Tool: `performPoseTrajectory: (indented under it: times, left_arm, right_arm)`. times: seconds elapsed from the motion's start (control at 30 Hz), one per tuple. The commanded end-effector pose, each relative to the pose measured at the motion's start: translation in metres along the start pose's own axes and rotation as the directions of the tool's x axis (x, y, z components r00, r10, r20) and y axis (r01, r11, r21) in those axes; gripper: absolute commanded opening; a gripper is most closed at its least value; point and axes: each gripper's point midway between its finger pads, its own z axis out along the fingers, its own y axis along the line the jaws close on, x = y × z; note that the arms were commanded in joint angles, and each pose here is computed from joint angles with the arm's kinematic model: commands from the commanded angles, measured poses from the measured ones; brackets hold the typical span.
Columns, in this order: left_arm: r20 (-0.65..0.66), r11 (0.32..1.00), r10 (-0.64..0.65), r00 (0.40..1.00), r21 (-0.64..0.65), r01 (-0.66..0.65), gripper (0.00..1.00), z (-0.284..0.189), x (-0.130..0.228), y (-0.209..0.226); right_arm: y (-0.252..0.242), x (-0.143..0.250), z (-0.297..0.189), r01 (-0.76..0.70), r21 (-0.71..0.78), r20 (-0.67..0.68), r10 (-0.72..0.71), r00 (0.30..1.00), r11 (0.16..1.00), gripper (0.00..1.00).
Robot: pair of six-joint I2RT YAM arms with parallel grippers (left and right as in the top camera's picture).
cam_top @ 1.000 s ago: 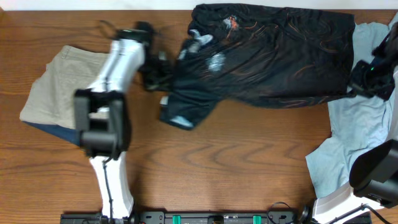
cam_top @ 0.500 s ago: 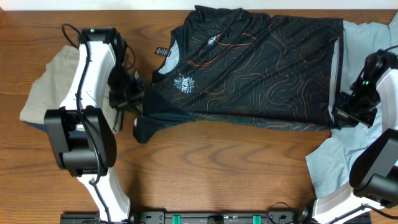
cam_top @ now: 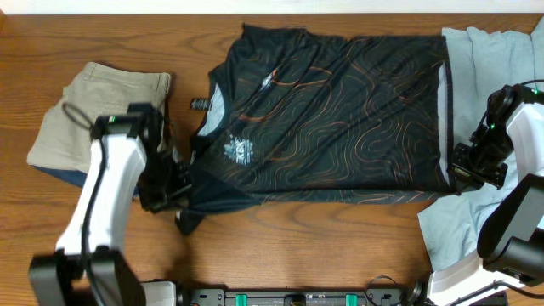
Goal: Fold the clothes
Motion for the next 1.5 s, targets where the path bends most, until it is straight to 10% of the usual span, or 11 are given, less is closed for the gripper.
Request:
performPoseTrajectory:
  times: [0.0,0.5,1.07,1.13,1.23,1.47]
  left_arm:
    - [0.032,0.998,-0.066,0.997,0.002,0.066,0.06,-0.002,0.012,0.009]
    - [0.517,0.951,-0.022,0.856,0.276,-0.142,0.06,-0.063,-0.076,-0.055]
    - [0.597,0.896,-0.028,0.802,0.37,-0.244,0.06,-0.035,-0.177,-0.099]
    - [0.611,0.886,-0.017,0.792,0.376,-0.271,0.15,-0.033,-0.184,-0.107]
    - [0.599,0.885,0.006,0.8,0.369,-0.283,0.45,-0.024,-0.182,-0.114]
    - [0.479,0.92,0.084,0.874,0.299,-0.253,0.57,0.006,-0.151,-0.1]
  right_arm:
    - [-0.005,0.007,-0.008,0.016,0.017,0.036,-0.016,0.999,1.0,0.01]
    - [0.024,-0.064,-0.046,0.022,-0.144,0.408,0.039,0.912,0.989,0.01]
    - [0.067,-0.129,-0.059,0.129,-0.214,0.592,0.024,0.806,0.968,0.01]
    - [0.077,-0.137,-0.059,0.156,-0.218,0.615,0.012,0.789,0.963,0.05]
    - [0.089,-0.145,-0.057,0.184,-0.221,0.632,-0.004,0.775,0.958,0.4]
    - [0.069,-0.139,-0.038,0.108,-0.124,0.582,-0.016,0.813,0.986,0.42]
